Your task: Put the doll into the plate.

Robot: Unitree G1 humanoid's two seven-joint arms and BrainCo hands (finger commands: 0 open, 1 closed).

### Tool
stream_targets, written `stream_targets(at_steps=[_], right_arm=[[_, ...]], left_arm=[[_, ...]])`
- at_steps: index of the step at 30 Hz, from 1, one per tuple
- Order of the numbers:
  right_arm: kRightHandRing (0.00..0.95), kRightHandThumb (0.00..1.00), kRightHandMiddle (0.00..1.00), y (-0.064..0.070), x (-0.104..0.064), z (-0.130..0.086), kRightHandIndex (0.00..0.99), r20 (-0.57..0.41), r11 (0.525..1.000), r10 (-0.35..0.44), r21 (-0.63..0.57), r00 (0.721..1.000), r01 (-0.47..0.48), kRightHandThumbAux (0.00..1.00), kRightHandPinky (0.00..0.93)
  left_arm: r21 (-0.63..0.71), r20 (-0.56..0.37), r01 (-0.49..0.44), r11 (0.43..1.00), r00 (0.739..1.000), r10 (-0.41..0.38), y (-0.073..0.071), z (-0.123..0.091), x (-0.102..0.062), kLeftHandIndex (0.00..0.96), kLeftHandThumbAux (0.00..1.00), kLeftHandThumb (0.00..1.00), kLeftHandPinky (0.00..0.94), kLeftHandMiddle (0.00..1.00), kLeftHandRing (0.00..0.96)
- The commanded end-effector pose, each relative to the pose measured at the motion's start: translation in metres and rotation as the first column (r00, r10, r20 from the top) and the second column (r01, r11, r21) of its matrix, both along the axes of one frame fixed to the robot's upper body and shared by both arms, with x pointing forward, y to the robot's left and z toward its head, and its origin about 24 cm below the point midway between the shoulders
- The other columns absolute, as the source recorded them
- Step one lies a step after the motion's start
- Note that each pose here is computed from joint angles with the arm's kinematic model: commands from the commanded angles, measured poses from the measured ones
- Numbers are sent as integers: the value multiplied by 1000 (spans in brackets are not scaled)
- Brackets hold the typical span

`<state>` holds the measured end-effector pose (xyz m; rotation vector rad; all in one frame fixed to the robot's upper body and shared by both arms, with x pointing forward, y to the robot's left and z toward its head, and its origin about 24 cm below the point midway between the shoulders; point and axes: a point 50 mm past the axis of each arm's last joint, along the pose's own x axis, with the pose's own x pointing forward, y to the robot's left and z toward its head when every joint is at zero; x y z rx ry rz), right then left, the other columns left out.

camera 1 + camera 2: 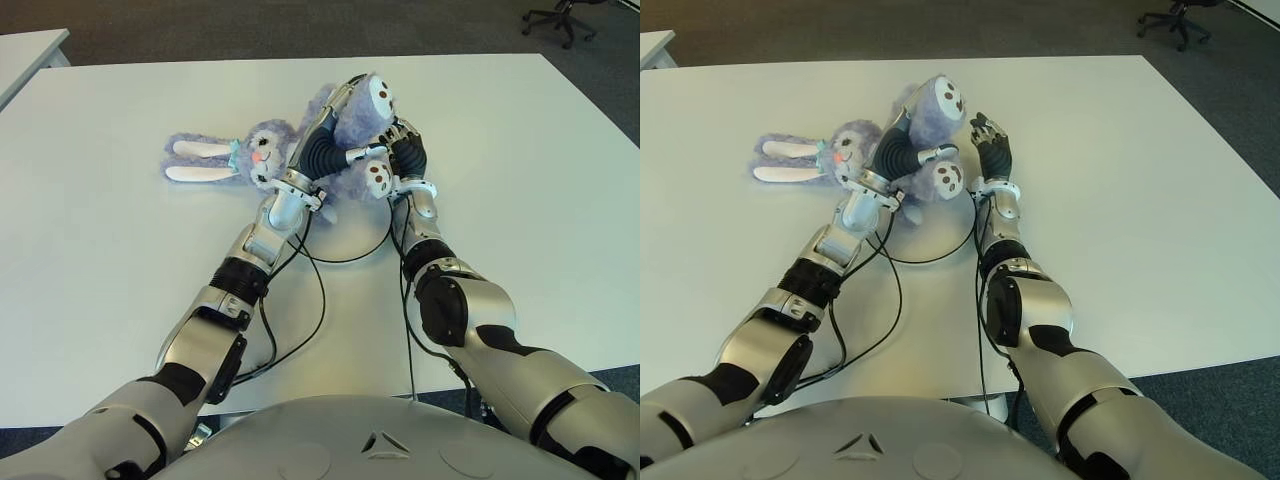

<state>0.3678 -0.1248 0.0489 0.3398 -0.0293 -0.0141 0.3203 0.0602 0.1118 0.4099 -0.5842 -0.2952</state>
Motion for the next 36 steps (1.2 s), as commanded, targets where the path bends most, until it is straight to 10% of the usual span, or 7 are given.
stream_targets(at_steps=[1, 17, 36], right_arm=[[106, 686, 137, 3, -25, -48, 399, -196, 1000, -3, 15, 981, 6, 730, 111], [105, 698, 144, 2, -25, -48, 406, -200, 995, -5, 100, 980, 25, 728, 104], [131, 694, 174, 4, -26, -47, 401, -162, 996, 22, 93, 987, -7, 735, 112]], left_arm=[[38, -64, -9, 999, 998, 11, 1, -9, -2, 150, 474, 172, 361, 260, 293], [58, -60, -30, 998, 998, 33, 0, -12, -8, 202, 452, 272, 305, 284, 312], [156, -49, -7, 988, 999, 15, 9, -26, -29, 50, 395, 264, 93, 137, 125]])
